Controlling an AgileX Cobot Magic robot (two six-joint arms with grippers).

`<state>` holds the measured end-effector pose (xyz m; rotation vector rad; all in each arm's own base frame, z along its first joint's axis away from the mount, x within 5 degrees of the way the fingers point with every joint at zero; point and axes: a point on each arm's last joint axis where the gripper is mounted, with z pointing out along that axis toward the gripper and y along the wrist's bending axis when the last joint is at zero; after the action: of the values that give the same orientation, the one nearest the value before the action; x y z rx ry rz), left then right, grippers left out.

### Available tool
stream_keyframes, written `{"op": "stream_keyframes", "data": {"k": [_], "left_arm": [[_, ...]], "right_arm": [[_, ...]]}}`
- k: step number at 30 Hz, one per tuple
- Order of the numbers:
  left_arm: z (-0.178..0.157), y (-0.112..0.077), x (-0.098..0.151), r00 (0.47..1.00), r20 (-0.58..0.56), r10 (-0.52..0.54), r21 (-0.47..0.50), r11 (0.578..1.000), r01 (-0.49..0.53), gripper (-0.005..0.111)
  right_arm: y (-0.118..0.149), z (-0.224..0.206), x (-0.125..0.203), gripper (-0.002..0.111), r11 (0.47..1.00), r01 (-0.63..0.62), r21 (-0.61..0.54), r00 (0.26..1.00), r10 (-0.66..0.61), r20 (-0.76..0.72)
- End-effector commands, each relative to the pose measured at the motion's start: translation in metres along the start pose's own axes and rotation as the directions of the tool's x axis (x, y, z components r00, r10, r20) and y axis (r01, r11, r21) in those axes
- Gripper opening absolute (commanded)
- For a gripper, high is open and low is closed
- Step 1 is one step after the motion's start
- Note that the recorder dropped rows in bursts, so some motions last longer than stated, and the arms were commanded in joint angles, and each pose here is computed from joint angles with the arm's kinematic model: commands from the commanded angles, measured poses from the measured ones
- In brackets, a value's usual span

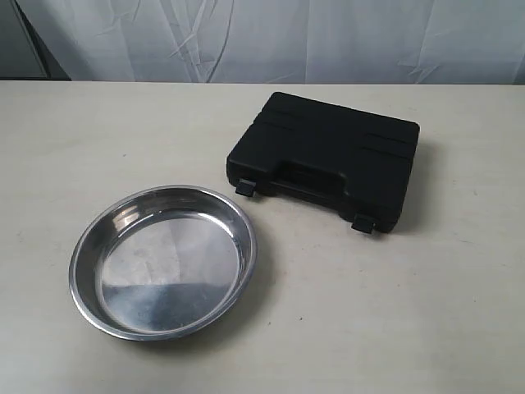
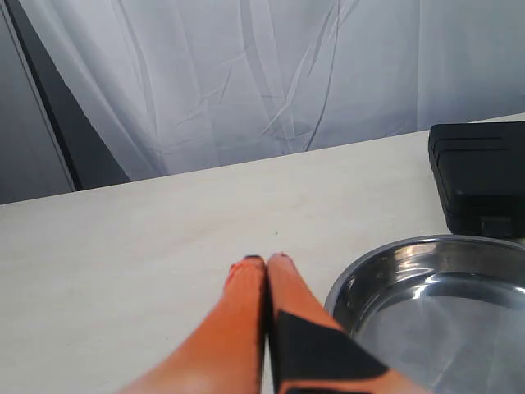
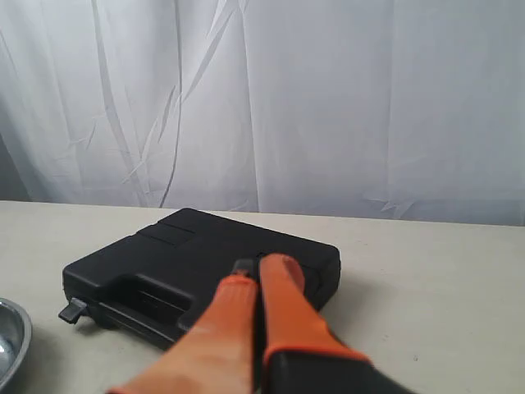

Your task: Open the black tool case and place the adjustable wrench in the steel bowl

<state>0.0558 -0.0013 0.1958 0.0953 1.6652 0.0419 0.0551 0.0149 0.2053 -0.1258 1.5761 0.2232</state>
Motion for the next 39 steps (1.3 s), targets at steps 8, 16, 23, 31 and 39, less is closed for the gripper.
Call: {"op": "stream_keyframes", "data": {"k": [8, 16, 23, 31, 39], "left_arm": [[0.0, 0.0, -0.001, 1.0, 0.004, -0.008, 0.004, 1.0, 0.008, 0.0], [0.0, 0.0, -0.001, 1.0, 0.004, -0.008, 0.004, 1.0, 0.008, 0.0], [0.0, 0.0, -0.001, 1.0, 0.004, -0.008, 0.004, 1.0, 0.008, 0.0], [0.0, 0.0, -0.001, 1.0, 0.004, -0.008, 0.004, 1.0, 0.008, 0.0], [0.0, 0.0, -0.001, 1.0, 0.004, -0.008, 0.004, 1.0, 0.008, 0.0]], "right_arm": [[-0.001, -0.001, -0.001, -0.001, 1.0, 0.001, 0.01, 1.0, -0.001, 0.013], [-0.001, -0.001, -0.001, -0.001, 1.0, -0.01, 0.009, 1.0, 0.01, 0.014], [-0.004, -0.001, -0.007, -0.001, 0.911, -0.413, 0.007, 0.907, 0.411, 0.096], [0.001, -0.015, -0.065, -0.001, 0.832, -0.541, -0.123, 0.8, 0.554, 0.228], [0.011, 0.096, -0.163, -0.001, 0.993, 0.088, -0.085, 0.991, -0.096, -0.093]]}}
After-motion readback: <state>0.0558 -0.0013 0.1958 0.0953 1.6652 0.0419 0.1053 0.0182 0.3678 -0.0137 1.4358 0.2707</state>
